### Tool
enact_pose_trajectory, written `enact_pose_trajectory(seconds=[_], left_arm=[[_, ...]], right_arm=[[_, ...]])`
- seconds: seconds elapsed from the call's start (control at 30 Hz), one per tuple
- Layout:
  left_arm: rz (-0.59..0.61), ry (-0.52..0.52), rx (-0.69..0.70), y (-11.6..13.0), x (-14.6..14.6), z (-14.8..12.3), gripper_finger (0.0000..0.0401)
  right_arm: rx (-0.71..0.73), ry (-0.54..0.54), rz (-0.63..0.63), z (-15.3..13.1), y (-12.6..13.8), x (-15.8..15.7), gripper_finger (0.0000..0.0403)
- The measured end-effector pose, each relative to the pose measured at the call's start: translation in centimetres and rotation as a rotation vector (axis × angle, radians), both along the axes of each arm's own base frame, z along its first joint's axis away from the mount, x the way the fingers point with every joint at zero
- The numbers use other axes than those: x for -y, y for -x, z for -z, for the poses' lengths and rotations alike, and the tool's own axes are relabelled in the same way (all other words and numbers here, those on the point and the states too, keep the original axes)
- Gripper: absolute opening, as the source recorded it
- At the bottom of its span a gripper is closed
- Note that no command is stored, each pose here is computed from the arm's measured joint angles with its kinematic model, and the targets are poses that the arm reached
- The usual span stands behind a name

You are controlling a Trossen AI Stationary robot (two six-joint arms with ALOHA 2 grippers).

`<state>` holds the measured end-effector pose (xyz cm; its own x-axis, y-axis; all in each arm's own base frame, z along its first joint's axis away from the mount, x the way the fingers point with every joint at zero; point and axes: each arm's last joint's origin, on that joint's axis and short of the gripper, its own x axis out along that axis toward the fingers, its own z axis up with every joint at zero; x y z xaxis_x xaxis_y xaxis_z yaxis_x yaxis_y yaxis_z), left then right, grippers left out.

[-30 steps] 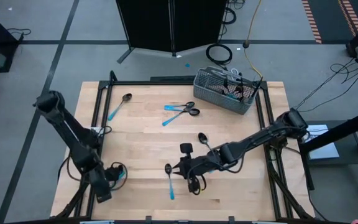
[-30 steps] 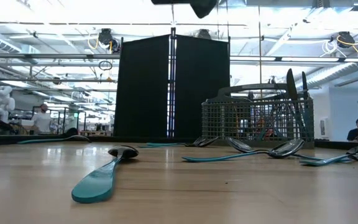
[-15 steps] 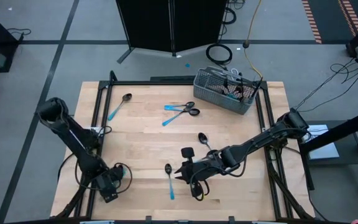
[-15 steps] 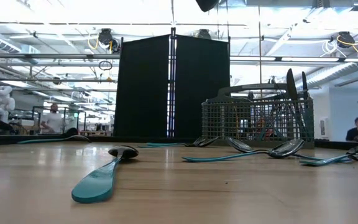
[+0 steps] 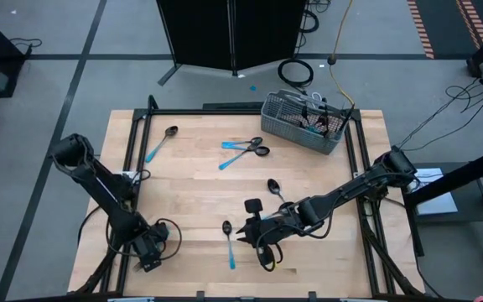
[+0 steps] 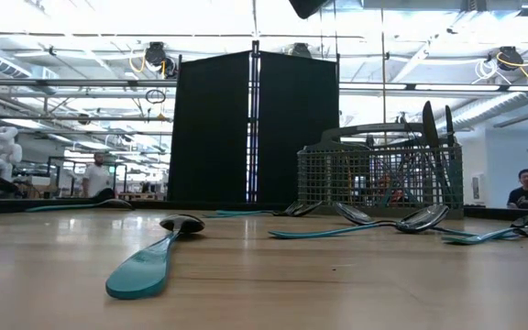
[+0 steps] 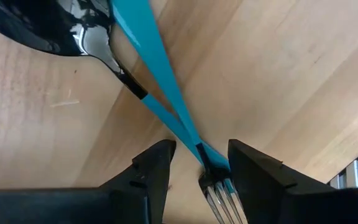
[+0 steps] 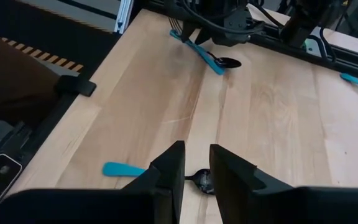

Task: Sort silverware
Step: Put the blue fork into the middle of the blue utensil organizer

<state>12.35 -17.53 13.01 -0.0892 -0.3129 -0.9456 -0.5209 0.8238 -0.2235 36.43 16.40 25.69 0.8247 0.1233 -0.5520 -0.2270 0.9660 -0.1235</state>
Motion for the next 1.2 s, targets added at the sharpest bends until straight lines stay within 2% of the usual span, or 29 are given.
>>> enact_pose_trajectory(seconds=[0.43,0.67,0.83,1.2], left_arm=[[0.032,-0.031,0.008,0.1,-0.2,0.3,0.0057],[0.074,-0.004,0.060,-0.5,0.1,-0.7,0.0034],[0.080,-0.034,0.145,-1.3,0.0,-1.8,0.0016],[0.186,0.034,0.139,-2.4,-1.0,-2.0,0.0004]], right_arm=[[0.001,0.011,-0.003,0.0,0.0,0.1,0.0068],[-0.012,0.022,-0.006,0.1,0.0,0.1,0.0068],[-0.010,0.030,-0.012,0.1,0.0,0.1,0.0068],[-0.046,0.008,0.038,0.4,0.2,0.3,0.0068]])
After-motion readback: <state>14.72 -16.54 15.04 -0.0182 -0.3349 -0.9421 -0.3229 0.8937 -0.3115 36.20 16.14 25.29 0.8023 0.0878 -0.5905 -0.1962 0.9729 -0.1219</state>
